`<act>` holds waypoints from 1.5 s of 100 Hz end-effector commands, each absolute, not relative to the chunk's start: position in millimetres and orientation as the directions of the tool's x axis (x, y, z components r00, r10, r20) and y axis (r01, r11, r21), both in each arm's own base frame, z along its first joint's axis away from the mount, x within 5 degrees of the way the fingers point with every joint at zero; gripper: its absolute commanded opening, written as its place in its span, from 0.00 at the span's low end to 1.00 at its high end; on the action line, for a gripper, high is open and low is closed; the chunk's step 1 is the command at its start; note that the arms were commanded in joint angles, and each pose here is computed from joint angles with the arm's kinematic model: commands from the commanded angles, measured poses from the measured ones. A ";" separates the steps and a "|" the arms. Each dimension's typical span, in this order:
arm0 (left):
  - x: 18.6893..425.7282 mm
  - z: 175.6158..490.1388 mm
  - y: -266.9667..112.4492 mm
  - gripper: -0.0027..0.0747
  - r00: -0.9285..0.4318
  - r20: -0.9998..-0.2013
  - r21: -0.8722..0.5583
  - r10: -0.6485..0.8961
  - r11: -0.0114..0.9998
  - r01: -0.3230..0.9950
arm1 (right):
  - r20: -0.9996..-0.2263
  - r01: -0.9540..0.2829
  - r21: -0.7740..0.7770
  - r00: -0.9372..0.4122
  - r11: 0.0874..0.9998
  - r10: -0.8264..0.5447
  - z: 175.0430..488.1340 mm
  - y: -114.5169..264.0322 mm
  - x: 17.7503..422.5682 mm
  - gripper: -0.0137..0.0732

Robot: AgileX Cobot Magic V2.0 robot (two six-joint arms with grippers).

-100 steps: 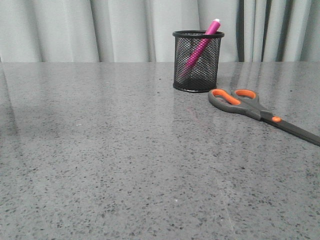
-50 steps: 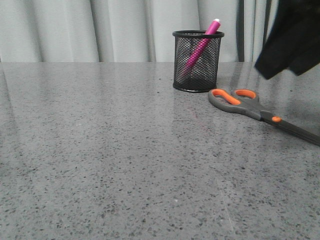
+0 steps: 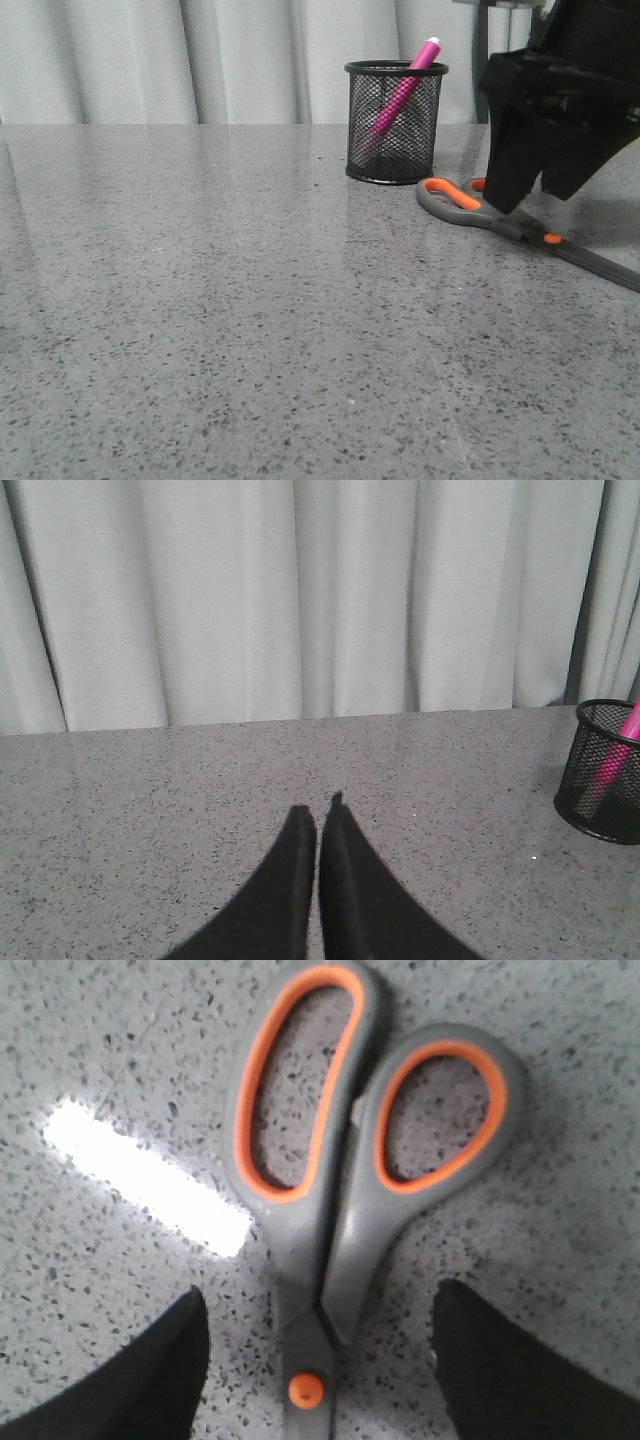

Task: Put pen and scissors into bin
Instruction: 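Lower the right gripper onto the scissors' handles and close on them, then lift the scissors with the right gripper above the mesh cup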

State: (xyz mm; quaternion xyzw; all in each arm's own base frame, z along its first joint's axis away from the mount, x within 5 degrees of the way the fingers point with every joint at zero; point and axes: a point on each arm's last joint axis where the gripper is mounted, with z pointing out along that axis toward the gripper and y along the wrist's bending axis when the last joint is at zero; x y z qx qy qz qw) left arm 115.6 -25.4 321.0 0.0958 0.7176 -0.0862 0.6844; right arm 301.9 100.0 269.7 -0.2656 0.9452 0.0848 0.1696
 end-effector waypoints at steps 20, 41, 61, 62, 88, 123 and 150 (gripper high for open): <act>115.6 331.4 -23.4 0.01 -0.016 -1.000 -0.024 -0.021 0.972 0.233 | -0.439 -0.548 -0.036 -0.742 0.836 -0.506 287.5 108.1 303.8 0.65; 115.6 331.6 -23.4 0.01 -0.017 -0.999 -0.039 -0.036 0.972 0.234 | -0.444 -0.548 -0.041 -0.739 0.835 -0.507 287.7 107.9 304.4 0.65; 115.6 331.6 -23.5 0.01 -0.017 -0.999 -0.041 -0.038 0.971 0.234 | -0.414 -0.548 -0.031 -0.754 0.836 -0.510 278.3 109.2 308.1 0.65; 115.6 331.6 -23.5 0.01 -0.017 -0.999 -0.041 -0.038 0.971 0.234 | -0.409 -0.548 -0.029 -0.756 0.836 -0.511 277.6 109.2 308.2 0.65; 115.6 331.6 -23.5 0.01 -0.017 -0.999 -0.041 -0.038 0.971 0.234 | -0.400 -0.539 -0.018 -0.768 0.842 -0.500 273.2 110.2 310.2 0.65; 115.6 331.6 -23.5 0.01 -0.017 -0.999 -0.041 -0.038 0.971 0.234 | -0.362 -0.540 -0.005 -0.783 0.842 -0.505 264.5 111.1 312.0 0.47; 115.6 331.6 -23.5 0.01 -0.017 -0.999 -0.041 -0.038 0.971 0.234 | -0.341 -0.542 0.002 -0.790 0.840 -0.509 263.8 110.6 310.1 0.14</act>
